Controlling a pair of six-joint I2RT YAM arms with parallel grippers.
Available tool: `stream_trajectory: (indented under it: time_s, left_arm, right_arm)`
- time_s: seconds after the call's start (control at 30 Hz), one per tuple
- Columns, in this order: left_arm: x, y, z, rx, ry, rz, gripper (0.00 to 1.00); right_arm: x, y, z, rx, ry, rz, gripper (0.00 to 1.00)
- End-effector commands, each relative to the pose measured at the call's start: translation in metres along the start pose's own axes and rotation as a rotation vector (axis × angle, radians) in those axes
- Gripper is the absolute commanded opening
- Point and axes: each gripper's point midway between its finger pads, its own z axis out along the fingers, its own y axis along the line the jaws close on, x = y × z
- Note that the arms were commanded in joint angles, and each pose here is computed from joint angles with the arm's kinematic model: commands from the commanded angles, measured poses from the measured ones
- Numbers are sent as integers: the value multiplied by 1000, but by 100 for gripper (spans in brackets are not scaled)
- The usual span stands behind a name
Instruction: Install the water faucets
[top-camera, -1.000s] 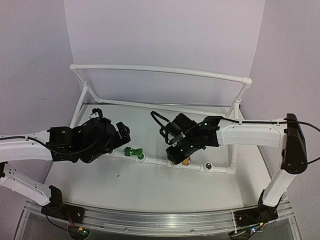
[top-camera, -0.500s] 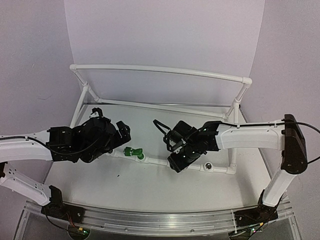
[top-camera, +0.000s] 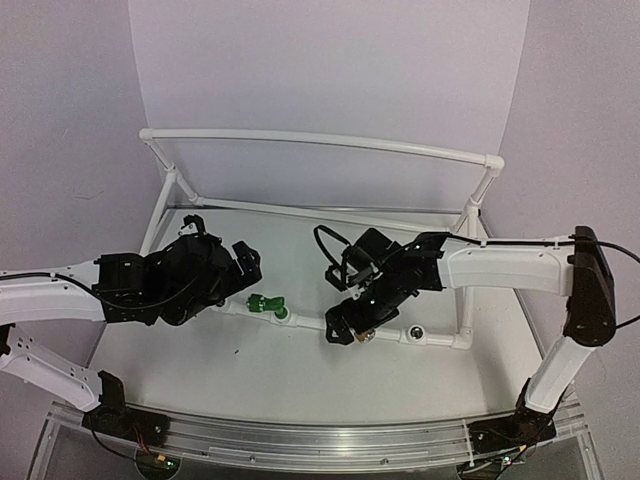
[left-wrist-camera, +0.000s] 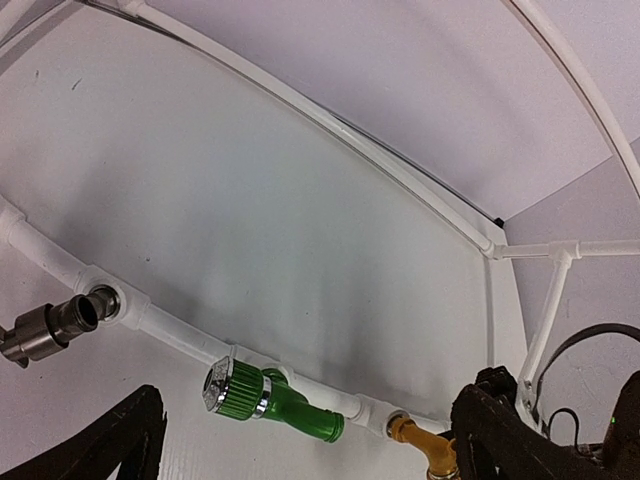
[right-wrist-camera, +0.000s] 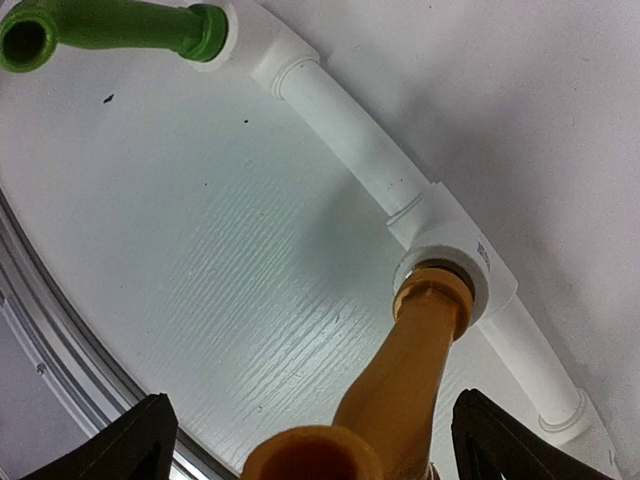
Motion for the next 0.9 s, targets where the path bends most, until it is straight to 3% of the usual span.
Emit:
stream_trajectory:
  time_s: [0.0, 0.27, 0.37, 0.47, 0.53, 0.77, 0.87]
  left_arm:
    - [-6, -1, -2, 11, -29, -17, 100]
    - [-4, -1, -1, 6, -23, 0, 100]
    - [-5, -1, -2, 7, -26, -3, 100]
    - [-5, 0, -2, 8, -31, -4, 100]
    - [-6, 0, -2, 7, -33, -4, 100]
    - [-7, 5, -4, 7, -38, -12, 100]
    - [-8, 8, -6, 7, -40, -18, 100]
  right_arm:
    - [-14, 12, -45, -71, -108, -179, 98]
    - [8, -28, -82, 9, -107, -552, 98]
    - [16, -49, -76, 95, -59, -607, 97]
    - [23, -73, -57, 191, 13, -612, 88]
    - [23, -77, -48, 208, 19, -594, 79]
    - [21, -61, -32, 120, -20, -559, 22]
    - [31, -47, -26, 77, -1, -582, 3]
